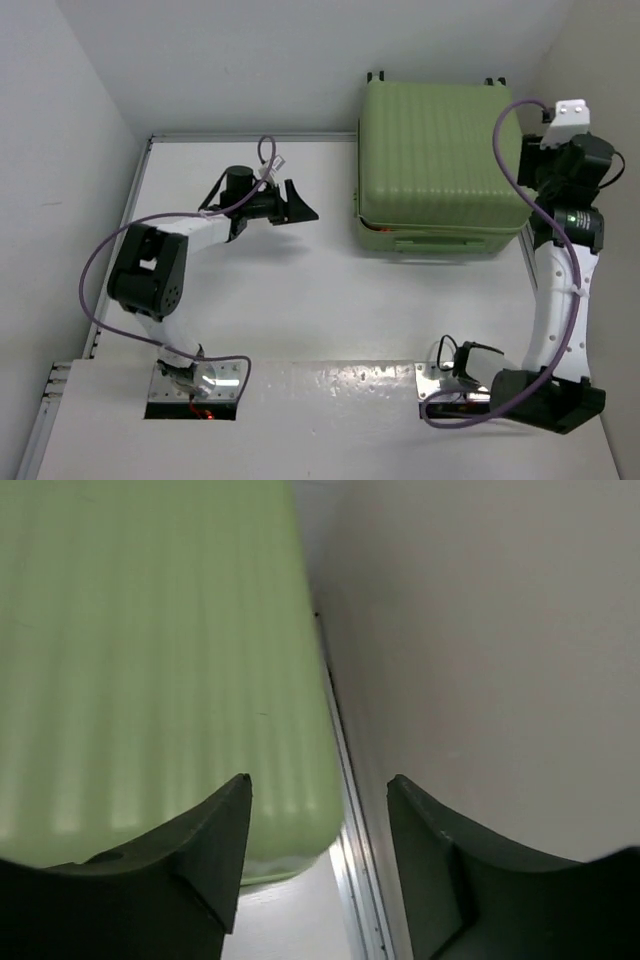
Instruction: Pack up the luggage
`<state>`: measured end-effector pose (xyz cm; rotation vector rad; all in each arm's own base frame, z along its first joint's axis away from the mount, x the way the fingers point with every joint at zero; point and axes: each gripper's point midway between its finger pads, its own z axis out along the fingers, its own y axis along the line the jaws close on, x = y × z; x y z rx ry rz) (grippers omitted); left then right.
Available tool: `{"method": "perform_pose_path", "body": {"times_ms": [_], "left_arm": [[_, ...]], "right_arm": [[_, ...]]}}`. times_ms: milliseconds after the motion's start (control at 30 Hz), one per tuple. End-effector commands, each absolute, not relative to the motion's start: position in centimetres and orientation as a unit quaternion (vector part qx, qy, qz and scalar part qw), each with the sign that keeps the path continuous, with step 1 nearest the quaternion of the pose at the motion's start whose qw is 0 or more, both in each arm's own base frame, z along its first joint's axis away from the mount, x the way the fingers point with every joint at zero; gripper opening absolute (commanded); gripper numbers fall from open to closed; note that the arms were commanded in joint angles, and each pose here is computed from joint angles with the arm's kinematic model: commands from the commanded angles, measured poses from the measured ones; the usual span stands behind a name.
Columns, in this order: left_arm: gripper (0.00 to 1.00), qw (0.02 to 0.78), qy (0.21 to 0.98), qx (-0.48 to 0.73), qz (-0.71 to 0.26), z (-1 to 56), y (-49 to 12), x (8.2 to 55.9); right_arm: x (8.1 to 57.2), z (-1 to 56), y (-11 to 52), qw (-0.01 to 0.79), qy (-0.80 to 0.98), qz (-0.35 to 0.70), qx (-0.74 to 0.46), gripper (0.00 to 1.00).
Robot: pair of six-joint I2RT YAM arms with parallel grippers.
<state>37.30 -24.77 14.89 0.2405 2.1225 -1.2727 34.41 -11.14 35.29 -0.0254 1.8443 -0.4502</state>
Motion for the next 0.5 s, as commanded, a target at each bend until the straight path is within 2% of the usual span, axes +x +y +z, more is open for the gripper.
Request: {"method": "perform_pose_path", "body": {"times_ms": [0,133,233,300,333,400,433,467], "left_arm": [[0.71,0.354,0.753,0.102,-0.546,18.3,-26.8,39.6],[0.71,0.362,0.729,0.097,-0.572,19.6,-28.1,41.7],[0.71,0.364,0.726,0.113,-0.572,19.5,-29.0,41.4],[0.71,0.388,0.715,0.179,-0.553,20.8,-29.9,39.4],[0.7,0.373,0.736,0.193,-0.531,19.7,-30.0,38.3],[0.7,0.434,0.687,0.338,-0.475,21.7,-31.5,35.4],[0.7,0.386,0.705,0.373,-0.464,19.8,-31.5,33.2],[0.67,0.395,0.671,0.444,-0.443,19.7,-32.7,32.0]], "right_arm": [[33.8,36.2,-13.9,0.598,0.777,-0.197,0.029,0.54],[32.7,33.7,-17.8,0.57,0.784,-0.242,0.047,0.41],[31.5,31.3,-19.4,0.542,0.805,-0.233,0.067,0.35],[30.4,29.3,-19.4,0.539,0.817,-0.191,0.075,0.35],[30.2,28.7,-18.3,0.539,0.823,-0.166,0.064,0.35],[29.1,26.7,-17.4,0.521,0.839,-0.142,0.067,0.37],[28.5,25.5,-16.9,0.506,0.85,-0.13,0.07,0.4],[28.1,24.7,-16.8,0.499,0.854,-0.129,0.076,0.42]]}}
